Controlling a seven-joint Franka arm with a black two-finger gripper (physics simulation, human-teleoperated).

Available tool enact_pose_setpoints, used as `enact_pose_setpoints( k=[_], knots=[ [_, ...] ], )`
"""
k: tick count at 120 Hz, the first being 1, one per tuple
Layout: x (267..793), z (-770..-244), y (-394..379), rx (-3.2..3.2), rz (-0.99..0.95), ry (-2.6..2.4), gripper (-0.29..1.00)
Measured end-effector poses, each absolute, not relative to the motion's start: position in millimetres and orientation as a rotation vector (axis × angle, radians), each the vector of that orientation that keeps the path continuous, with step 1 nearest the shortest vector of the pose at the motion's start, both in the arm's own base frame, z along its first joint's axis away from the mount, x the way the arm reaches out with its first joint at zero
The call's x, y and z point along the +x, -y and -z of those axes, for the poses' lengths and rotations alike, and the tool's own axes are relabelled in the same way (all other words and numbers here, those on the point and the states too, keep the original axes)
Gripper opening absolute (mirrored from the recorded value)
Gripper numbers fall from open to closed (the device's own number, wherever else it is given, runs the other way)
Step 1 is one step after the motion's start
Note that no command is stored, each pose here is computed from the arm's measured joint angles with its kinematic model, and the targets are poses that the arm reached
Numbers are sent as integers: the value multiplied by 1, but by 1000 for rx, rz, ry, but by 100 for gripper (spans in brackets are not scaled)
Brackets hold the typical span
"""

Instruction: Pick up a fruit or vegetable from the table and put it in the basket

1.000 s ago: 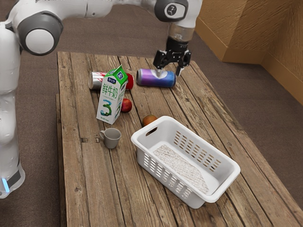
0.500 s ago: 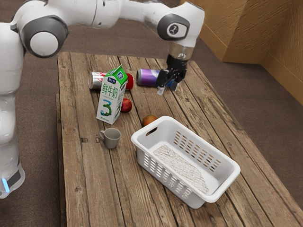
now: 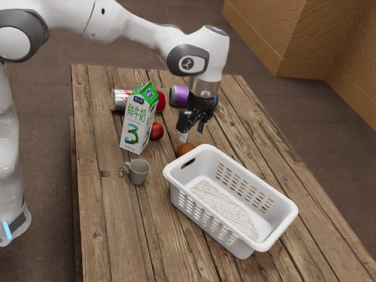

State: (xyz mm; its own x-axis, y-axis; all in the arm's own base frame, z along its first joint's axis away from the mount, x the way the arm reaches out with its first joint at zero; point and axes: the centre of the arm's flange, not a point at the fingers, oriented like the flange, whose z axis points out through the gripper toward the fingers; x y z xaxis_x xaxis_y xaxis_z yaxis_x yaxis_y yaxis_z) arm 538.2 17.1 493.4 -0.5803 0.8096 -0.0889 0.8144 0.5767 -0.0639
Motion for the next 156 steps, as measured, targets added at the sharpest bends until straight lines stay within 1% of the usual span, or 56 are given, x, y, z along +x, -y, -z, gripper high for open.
enact_pose_setpoints(
  k=[25, 48, 93, 110, 156],
  knots=[
    [542, -489, -32, 1343, 135, -2762, 70],
    [549, -471, -31, 1414, 128, -2739, 70],
    [548, -455, -46, 1527, 122, -2675, 70],
    [547, -441, -54, 1543, 134, -2669, 70],
    [546, -447, -67, 1557, 81, -2613, 70]
  ],
)
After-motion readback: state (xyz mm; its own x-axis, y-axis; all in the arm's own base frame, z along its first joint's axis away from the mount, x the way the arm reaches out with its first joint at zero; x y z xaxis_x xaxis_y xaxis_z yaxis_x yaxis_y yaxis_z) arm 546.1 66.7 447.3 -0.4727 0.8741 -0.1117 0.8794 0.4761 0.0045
